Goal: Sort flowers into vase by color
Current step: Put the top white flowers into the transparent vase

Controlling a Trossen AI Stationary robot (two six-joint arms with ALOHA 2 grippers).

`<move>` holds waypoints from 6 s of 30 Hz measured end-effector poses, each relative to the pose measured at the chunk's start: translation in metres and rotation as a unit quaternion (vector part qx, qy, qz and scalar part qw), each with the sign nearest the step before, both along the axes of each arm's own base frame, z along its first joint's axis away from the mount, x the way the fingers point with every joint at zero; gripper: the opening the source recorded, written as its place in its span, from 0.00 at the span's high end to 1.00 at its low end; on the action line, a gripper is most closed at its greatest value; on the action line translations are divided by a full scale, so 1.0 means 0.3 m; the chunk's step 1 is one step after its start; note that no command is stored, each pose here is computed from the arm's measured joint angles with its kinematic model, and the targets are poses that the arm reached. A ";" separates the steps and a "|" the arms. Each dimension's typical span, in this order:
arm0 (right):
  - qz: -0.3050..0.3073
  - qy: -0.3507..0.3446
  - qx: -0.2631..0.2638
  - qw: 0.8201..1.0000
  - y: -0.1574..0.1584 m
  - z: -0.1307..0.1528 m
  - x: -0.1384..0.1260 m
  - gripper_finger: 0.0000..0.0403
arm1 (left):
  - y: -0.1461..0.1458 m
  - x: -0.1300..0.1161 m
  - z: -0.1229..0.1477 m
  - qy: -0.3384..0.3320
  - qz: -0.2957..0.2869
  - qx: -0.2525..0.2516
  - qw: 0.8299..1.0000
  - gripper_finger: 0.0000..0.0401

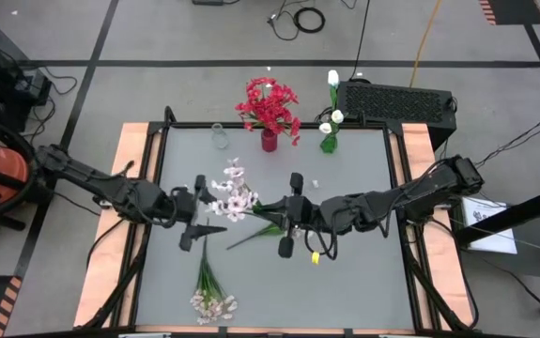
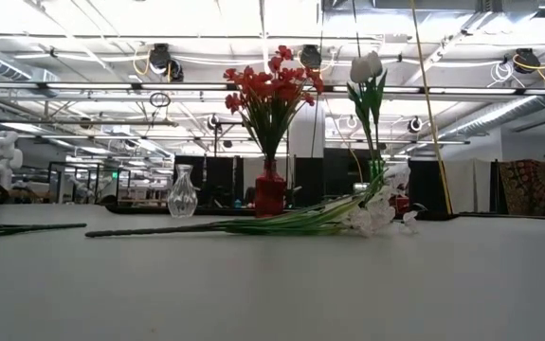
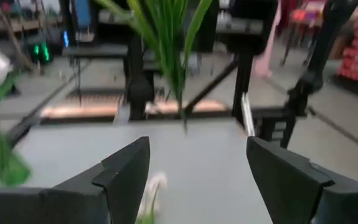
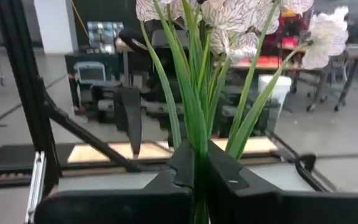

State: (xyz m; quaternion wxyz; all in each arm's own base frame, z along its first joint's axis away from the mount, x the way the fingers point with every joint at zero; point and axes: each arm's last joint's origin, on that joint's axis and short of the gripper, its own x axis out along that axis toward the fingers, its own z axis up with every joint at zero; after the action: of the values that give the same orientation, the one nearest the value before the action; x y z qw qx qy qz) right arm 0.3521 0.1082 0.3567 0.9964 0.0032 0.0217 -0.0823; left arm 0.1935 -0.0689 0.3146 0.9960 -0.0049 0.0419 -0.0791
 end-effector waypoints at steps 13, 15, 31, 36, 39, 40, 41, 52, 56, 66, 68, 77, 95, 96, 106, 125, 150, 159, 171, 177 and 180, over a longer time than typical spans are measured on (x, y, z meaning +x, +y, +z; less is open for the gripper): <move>0.030 -0.044 -0.020 0.998 0.026 -0.041 0.066 0.99 | -0.064 0.196 -0.053 -0.109 0.001 -0.020 0.994 0.32; 0.029 -0.045 -0.018 0.998 0.026 -0.041 0.066 0.99 | -0.063 0.204 -0.056 -0.113 -0.001 -0.021 0.993 0.32; 0.031 -0.045 -0.019 0.998 0.026 -0.041 0.066 0.99 | -0.021 0.223 -0.057 -0.117 -0.048 -0.027 0.992 0.68; 0.030 -0.045 -0.018 0.998 0.026 -0.041 0.066 0.98 | -0.004 0.228 -0.058 -0.117 -0.055 -0.025 0.991 0.95; 0.029 -0.042 -0.012 0.999 0.026 -0.043 0.066 0.96 | 0.007 0.231 -0.058 -0.116 -0.062 -0.024 0.991 0.95; 0.027 -0.039 -0.005 0.999 0.026 -0.046 0.066 0.94 | 0.009 0.231 -0.060 -0.113 -0.067 -0.023 0.991 0.94; 0.025 -0.035 0.002 0.999 0.025 -0.049 0.066 0.92 | 0.012 0.228 -0.059 -0.109 -0.069 -0.022 0.991 0.94; -0.017 0.046 0.015 0.999 0.000 -0.022 -0.018 0.61 | 0.115 0.078 0.030 -0.077 -0.022 0.011 0.997 0.97; -0.025 0.097 0.012 0.995 -0.011 -0.056 -0.025 0.55 | 0.152 -0.002 0.068 -0.086 0.005 0.034 0.996 0.97; -0.039 0.089 0.048 0.994 -0.051 -0.093 0.028 0.52 | 0.166 -0.031 0.058 -0.054 0.005 0.030 0.998 0.92; -0.021 0.084 0.052 0.995 -0.054 -0.106 0.049 0.52 | 0.162 -0.015 0.049 -0.046 0.003 0.031 0.998 0.92; -0.023 0.088 0.043 0.995 -0.079 -0.162 0.104 0.48 | 0.156 0.046 0.027 -0.048 0.001 0.022 0.999 0.92; -0.025 0.088 0.048 0.995 -0.114 -0.172 0.121 0.96 | 0.154 0.061 0.025 -0.055 0.001 0.021 0.998 0.92; -0.025 0.089 0.049 0.995 -0.115 -0.172 0.121 0.97 | 0.154 0.061 0.024 -0.055 0.001 0.021 0.998 0.92; -0.024 0.099 0.047 0.994 -0.115 -0.178 0.119 0.99 | 0.153 0.060 0.026 -0.056 0.000 0.012 0.998 0.75; -0.016 0.106 0.052 0.993 -0.115 -0.183 0.119 1.00 | 0.126 0.054 0.049 -0.090 -0.037 0.002 0.995 0.42; -0.033 0.188 0.067 0.979 -0.124 -0.193 0.060 0.68 | 0.212 -0.079 0.075 -0.060 0.050 0.032 0.996 0.96; -0.057 0.265 0.089 0.959 -0.133 -0.234 0.023 0.57 | 0.338 -0.181 0.103 -0.071 0.190 0.072 0.976 0.96; -0.061 0.271 0.097 0.956 -0.133 -0.238 0.018 0.57 | 0.598 -0.215 0.055 -0.029 0.196 0.007 0.980 0.96; -0.061 0.274 0.096 0.955 -0.134 -0.239 0.018 0.57 | 0.737 -0.251 0.007 -0.004 0.240 -0.033 0.970 0.96; -0.061 0.275 0.094 0.955 -0.134 -0.239 0.017 0.57 | 0.802 -0.276 0.004 -0.008 0.257 -0.061 0.965 0.97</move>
State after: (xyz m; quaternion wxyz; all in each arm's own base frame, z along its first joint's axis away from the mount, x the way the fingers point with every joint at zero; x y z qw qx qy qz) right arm 0.3572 0.0680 0.2849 0.9402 0.0757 0.3022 -0.1379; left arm 0.1106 0.1716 0.3158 0.9810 -0.0754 0.0268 0.1768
